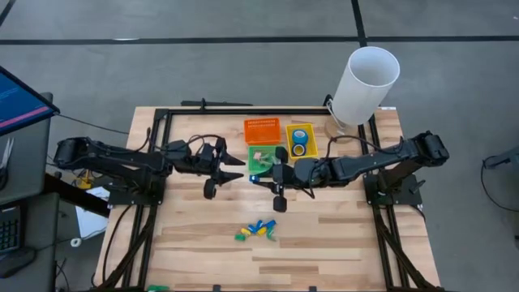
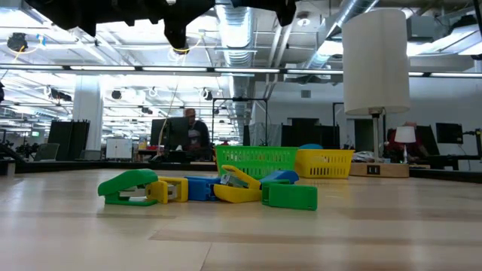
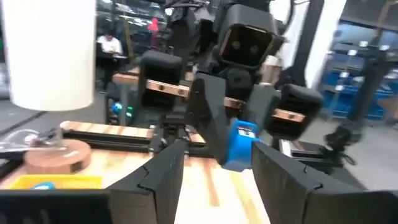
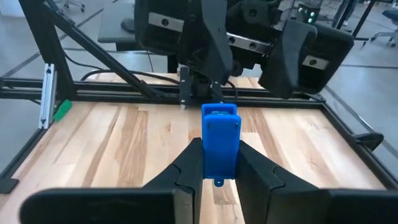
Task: Pick and place Stapler, Stapler remover, tape
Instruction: Put the blue stapler into the orange bin
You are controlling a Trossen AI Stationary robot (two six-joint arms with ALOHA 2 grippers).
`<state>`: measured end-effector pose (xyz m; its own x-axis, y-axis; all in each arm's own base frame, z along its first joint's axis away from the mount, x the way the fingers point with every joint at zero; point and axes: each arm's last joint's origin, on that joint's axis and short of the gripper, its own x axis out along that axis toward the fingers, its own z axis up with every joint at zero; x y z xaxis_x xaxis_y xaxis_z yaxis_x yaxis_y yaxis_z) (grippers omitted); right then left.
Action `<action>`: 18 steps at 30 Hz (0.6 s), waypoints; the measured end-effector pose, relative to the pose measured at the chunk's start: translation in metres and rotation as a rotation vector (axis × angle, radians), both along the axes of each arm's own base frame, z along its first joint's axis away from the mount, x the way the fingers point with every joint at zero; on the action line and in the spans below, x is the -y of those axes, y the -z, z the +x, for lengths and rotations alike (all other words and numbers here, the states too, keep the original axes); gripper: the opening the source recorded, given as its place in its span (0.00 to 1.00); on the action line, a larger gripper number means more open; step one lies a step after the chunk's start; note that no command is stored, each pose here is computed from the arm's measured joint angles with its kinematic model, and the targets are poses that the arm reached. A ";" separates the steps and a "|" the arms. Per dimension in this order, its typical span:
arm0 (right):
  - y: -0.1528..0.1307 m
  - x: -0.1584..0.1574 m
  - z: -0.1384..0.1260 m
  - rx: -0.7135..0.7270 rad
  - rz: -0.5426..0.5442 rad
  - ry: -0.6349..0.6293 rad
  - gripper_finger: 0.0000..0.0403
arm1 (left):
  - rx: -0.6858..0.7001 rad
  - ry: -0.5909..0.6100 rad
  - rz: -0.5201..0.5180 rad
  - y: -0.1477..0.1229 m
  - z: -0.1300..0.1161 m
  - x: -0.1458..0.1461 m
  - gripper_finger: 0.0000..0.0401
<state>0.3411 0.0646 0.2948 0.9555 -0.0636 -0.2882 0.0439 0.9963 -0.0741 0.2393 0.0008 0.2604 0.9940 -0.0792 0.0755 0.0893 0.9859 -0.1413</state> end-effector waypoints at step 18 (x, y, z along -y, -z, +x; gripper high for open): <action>0.000 -0.001 0.000 0.004 -0.018 0.042 0.15 | 0.027 -0.046 0.079 0.006 0.010 0.008 0.59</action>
<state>0.3410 0.0656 0.2945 0.9529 -0.1089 -0.2830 0.0862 0.9921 -0.0915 0.2489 -0.0067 0.2544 0.9944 -0.0400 0.0982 0.0462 0.9970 -0.0614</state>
